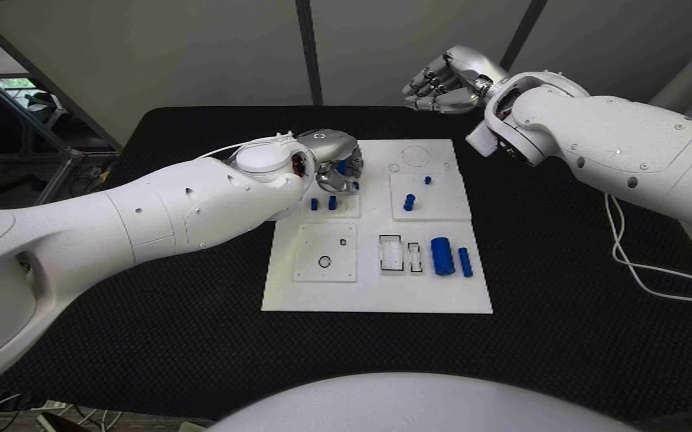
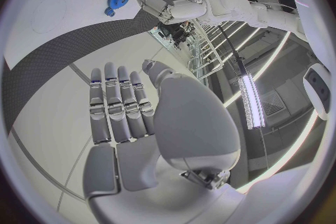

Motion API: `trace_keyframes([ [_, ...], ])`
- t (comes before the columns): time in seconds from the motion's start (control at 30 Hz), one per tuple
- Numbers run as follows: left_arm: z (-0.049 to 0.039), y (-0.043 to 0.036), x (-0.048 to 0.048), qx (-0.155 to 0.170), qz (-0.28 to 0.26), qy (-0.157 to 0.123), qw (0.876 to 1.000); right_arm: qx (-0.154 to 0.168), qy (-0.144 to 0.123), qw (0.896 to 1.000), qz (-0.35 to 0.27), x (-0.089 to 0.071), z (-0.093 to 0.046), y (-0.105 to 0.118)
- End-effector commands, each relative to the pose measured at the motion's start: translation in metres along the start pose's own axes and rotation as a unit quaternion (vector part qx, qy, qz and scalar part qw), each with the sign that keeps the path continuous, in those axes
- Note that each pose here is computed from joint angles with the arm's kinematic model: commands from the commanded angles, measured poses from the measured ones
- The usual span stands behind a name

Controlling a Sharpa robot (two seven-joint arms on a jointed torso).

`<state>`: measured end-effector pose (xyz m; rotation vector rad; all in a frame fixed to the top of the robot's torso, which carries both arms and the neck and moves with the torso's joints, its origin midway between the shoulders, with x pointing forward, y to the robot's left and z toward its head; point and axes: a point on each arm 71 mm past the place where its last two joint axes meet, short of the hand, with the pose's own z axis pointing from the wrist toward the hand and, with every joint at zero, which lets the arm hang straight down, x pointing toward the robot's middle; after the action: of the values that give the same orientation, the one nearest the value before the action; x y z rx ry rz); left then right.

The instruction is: Assemble the parts on the task board

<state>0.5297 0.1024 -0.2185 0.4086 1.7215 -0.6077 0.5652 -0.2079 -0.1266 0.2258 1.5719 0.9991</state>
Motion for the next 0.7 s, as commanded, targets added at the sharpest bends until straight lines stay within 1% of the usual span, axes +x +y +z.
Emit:
trace_keyframes([
  [0.03, 0.0014, 0.0006, 0.0023, -0.007, 0.010, 0.020, 1.000, -0.007, -0.004, 1.000, -0.002, -0.0008, 0.0008, 0.0025],
  [0.7, 0.0076, -0.0015, 0.0052, -0.006, -0.002, 0.024, 1.000, -0.008, -0.001, 1.000, -0.001, 0.0013, 0.0021, 0.0041],
])
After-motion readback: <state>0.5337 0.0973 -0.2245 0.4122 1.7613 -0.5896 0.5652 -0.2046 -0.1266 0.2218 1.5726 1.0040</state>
